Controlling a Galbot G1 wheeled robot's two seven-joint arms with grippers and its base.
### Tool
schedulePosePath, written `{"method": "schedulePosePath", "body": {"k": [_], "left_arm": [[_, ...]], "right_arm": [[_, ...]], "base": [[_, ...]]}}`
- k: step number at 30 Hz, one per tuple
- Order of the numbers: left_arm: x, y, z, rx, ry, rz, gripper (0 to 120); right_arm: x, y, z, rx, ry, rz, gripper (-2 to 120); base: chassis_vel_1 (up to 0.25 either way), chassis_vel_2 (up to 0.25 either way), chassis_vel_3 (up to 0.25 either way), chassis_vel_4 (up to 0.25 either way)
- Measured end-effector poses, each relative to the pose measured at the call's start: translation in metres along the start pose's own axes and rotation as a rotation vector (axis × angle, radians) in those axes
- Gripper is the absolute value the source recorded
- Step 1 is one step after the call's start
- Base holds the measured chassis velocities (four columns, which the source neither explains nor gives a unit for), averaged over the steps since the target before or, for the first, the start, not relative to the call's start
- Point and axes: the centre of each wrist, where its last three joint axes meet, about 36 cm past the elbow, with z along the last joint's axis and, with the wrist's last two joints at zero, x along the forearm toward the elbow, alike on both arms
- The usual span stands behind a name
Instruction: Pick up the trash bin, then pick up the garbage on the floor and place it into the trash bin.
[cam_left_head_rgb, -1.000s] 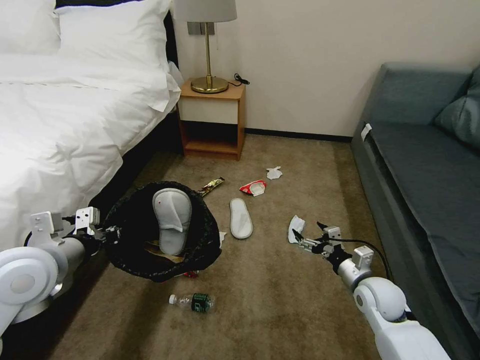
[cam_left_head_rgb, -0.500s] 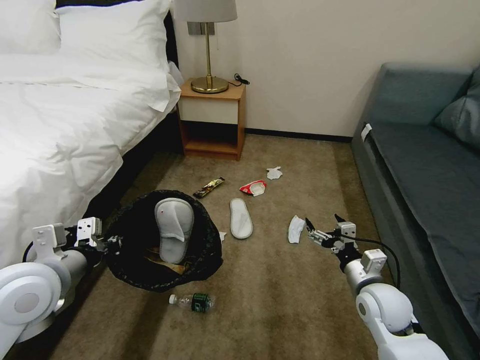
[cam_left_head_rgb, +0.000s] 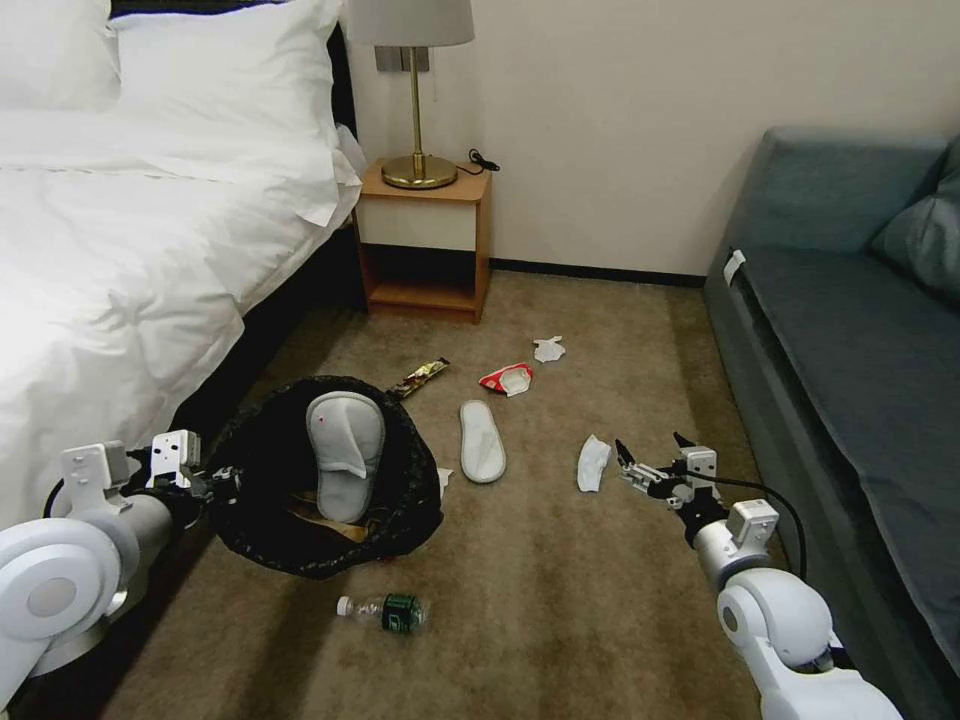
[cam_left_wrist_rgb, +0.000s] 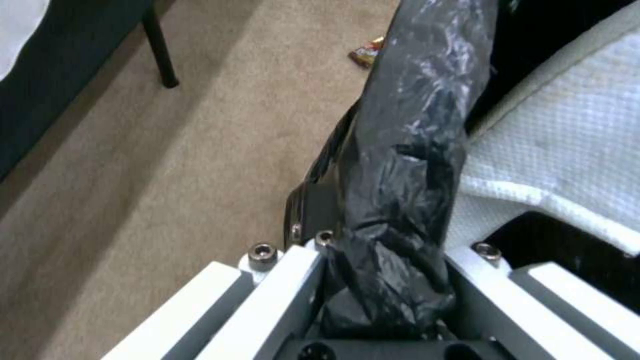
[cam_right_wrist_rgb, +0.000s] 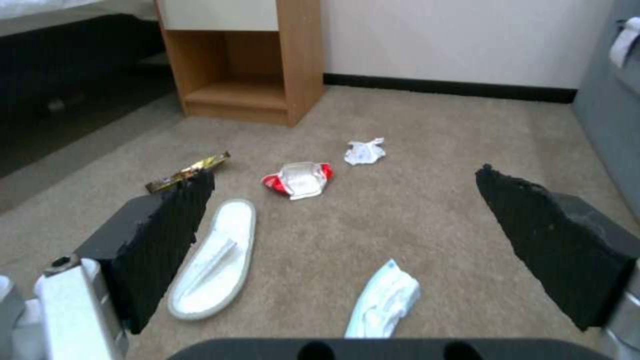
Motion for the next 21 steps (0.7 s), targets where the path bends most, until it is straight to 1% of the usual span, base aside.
{"method": "schedulePosePath", "body": {"k": [4, 6, 7, 14, 18, 21], "left_arm": [[0.000, 0.000, -0.001, 0.002, -0.002, 0.000, 0], [-0.001, 0.000, 0.000, 0.004, -0.003, 0.003, 0], [-0.001, 0.000, 0.000, 0.004, -0.003, 0.003, 0], [-0.002, 0.001, 0.001, 0.005, -0.006, 0.002, 0], [-0.003, 0.002, 0.001, 0.005, -0.008, 0.000, 0], [-0.003, 0.002, 0.001, 0.005, -0.010, 0.001, 0]], "right_arm": [[-0.001, 0.000, 0.001, 0.003, 0.007, -0.019, 100], [-0.001, -0.007, 0.004, 0.013, 0.025, -0.078, 100], [-0.001, -0.007, 0.004, 0.013, 0.025, -0.078, 100], [-0.009, -0.035, 0.009, 0.052, 0.082, -0.211, 100], [-0.015, -0.039, 0.012, 0.069, 0.110, -0.284, 100], [-0.017, -0.038, 0.016, 0.073, 0.124, -0.302, 100]], "base": [[-0.088, 0.114, 0.090, -0.103], [-0.032, 0.063, 0.070, -0.027], [-0.006, 0.051, 0.052, -0.006], [0.000, 0.000, 0.000, 0.000], [0.000, 0.000, 0.000, 0.000], [0.000, 0.000, 0.000, 0.000]]}}
